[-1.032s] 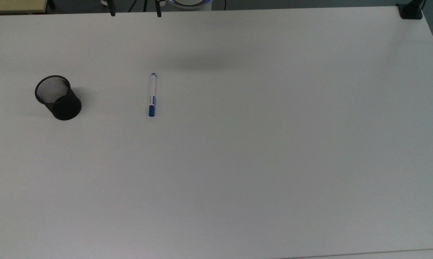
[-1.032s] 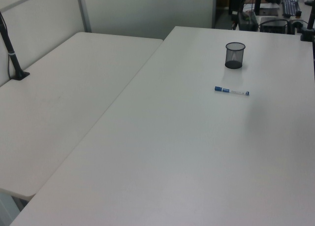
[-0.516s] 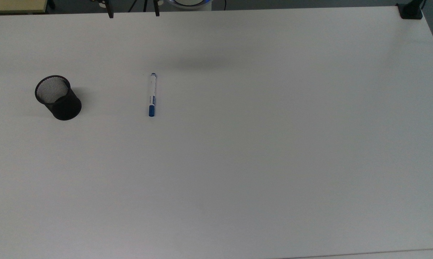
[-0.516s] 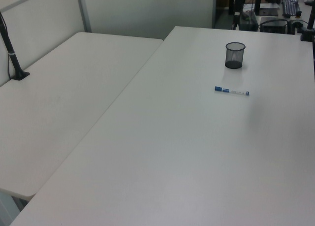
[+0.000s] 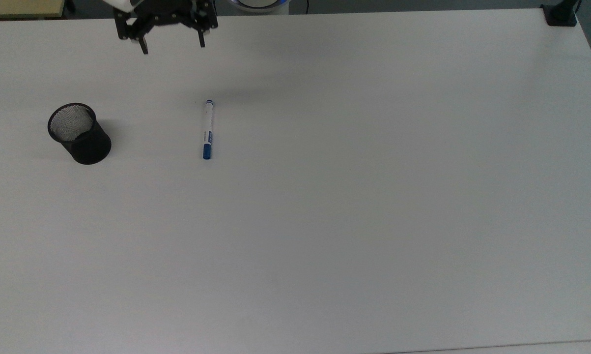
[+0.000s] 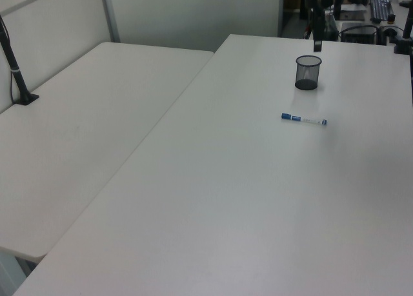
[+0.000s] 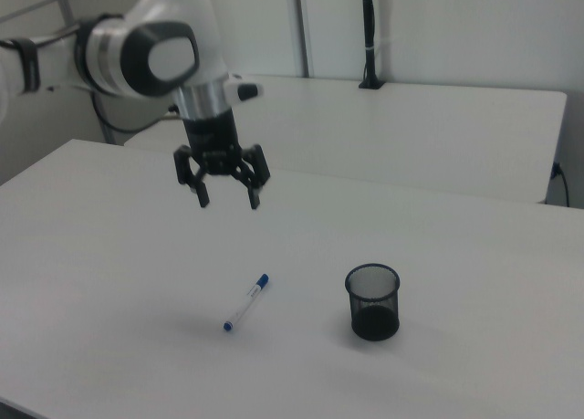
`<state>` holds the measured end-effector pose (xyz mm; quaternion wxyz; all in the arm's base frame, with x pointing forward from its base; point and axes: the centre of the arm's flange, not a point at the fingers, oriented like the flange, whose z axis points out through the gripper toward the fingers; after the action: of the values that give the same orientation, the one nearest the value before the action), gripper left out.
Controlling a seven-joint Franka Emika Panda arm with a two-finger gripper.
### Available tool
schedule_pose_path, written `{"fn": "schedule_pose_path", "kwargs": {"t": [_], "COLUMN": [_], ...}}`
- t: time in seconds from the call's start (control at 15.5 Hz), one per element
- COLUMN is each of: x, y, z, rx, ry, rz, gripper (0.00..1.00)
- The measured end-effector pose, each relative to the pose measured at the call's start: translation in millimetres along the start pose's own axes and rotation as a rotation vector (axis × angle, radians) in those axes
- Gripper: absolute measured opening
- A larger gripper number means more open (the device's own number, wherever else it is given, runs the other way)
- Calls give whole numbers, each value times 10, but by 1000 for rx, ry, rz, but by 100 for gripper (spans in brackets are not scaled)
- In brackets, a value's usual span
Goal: Insert the marker
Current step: 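Lower the open gripper over the blue-capped white marker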
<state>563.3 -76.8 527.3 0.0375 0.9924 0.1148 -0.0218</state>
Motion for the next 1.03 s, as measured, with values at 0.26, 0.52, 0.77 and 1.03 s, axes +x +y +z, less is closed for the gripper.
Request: {"fn": "schedule_pose_path", "kwargs": {"t": [0.26, 0.52, 0.77, 1.03], "x": [134, 250, 390, 508], "y": [-18, -24, 17, -35], "z": [801, 1303, 1729, 2029], "rx": [-24, -31, -39, -40], "ry": [63, 71, 82, 101], "rz": [102, 116, 170, 231], "gripper": [100, 100, 100, 99]}}
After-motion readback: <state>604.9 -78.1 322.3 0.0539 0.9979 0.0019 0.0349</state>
